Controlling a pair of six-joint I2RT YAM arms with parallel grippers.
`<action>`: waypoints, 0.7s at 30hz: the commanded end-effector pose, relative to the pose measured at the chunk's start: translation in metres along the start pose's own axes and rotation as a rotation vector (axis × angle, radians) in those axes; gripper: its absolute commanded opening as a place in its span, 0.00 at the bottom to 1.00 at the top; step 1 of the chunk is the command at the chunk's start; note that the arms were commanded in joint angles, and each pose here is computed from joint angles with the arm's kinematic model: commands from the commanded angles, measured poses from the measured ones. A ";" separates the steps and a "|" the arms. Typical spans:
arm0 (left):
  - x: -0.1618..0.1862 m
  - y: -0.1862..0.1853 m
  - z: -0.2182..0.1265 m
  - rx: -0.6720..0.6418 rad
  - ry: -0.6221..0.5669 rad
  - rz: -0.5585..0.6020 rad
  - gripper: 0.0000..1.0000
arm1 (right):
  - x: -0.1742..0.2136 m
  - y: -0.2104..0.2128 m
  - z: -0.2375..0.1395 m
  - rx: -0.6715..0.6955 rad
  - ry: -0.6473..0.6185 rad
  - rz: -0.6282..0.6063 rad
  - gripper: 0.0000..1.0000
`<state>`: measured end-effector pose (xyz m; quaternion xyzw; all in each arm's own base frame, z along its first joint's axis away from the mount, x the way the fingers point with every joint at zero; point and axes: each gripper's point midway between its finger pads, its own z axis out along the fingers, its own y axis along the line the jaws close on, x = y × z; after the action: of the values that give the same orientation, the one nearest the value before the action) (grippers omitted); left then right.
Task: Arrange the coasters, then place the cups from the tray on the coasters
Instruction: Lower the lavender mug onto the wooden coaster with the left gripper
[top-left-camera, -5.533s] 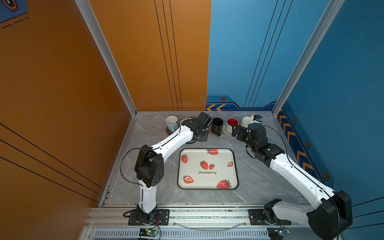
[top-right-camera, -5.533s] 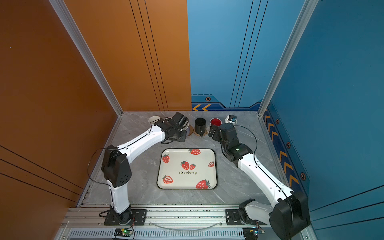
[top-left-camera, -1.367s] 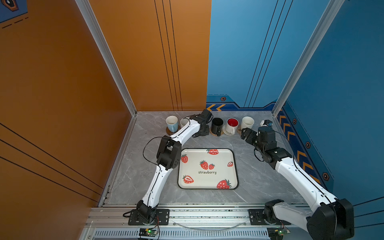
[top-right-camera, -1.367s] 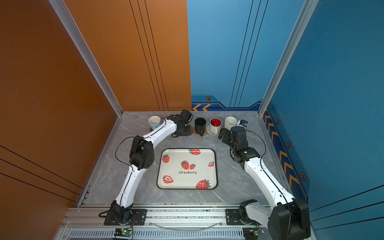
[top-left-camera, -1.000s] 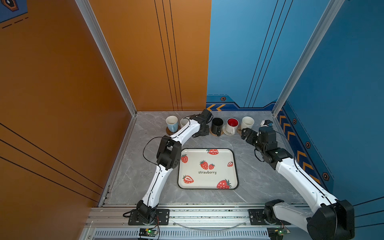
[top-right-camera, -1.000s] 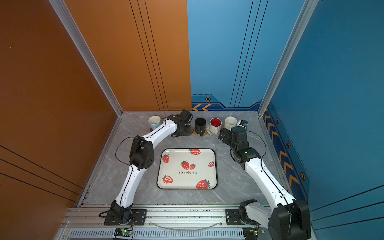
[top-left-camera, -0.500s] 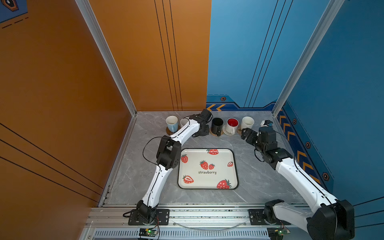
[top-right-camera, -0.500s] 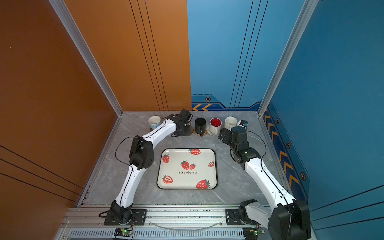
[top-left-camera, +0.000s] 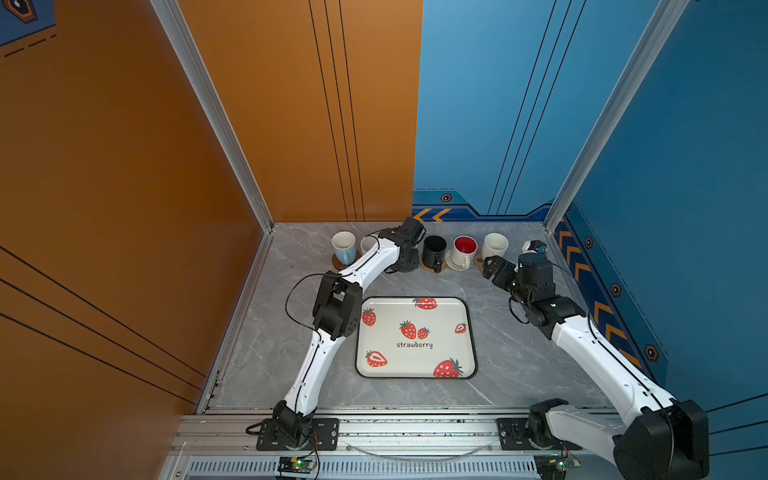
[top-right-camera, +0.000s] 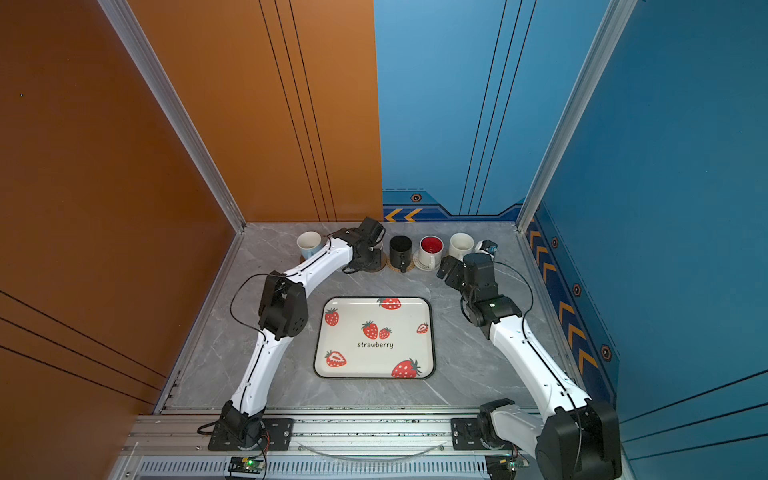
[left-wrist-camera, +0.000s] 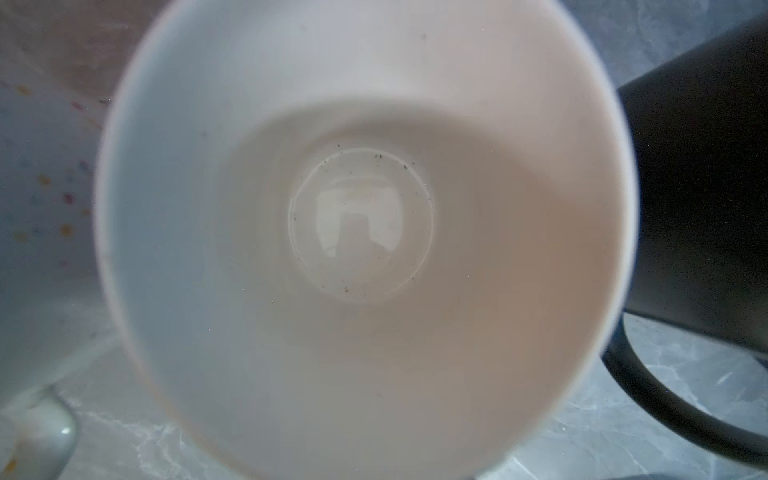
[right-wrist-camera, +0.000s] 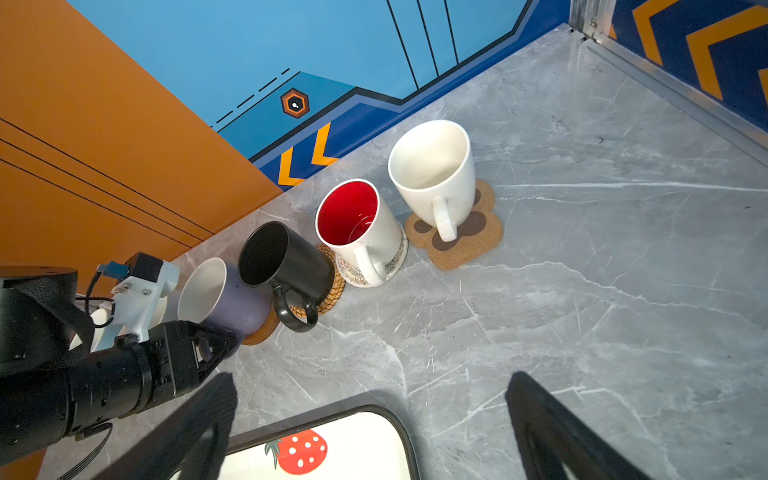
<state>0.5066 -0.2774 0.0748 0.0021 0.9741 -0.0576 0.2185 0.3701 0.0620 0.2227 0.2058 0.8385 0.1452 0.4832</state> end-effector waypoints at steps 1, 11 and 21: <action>-0.005 -0.003 -0.005 0.021 -0.004 -0.004 0.31 | -0.002 0.000 -0.003 -0.019 -0.012 0.015 1.00; -0.004 -0.010 -0.016 0.034 -0.013 0.005 0.52 | -0.003 -0.001 -0.006 -0.018 -0.020 0.015 1.00; 0.002 -0.014 -0.039 0.040 -0.022 0.038 0.71 | -0.005 -0.001 -0.013 -0.025 -0.026 0.017 1.00</action>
<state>0.4954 -0.2846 0.0773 0.0121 0.9751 -0.0606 0.2131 0.3647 0.0609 0.2264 0.2052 0.8348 0.1493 0.4886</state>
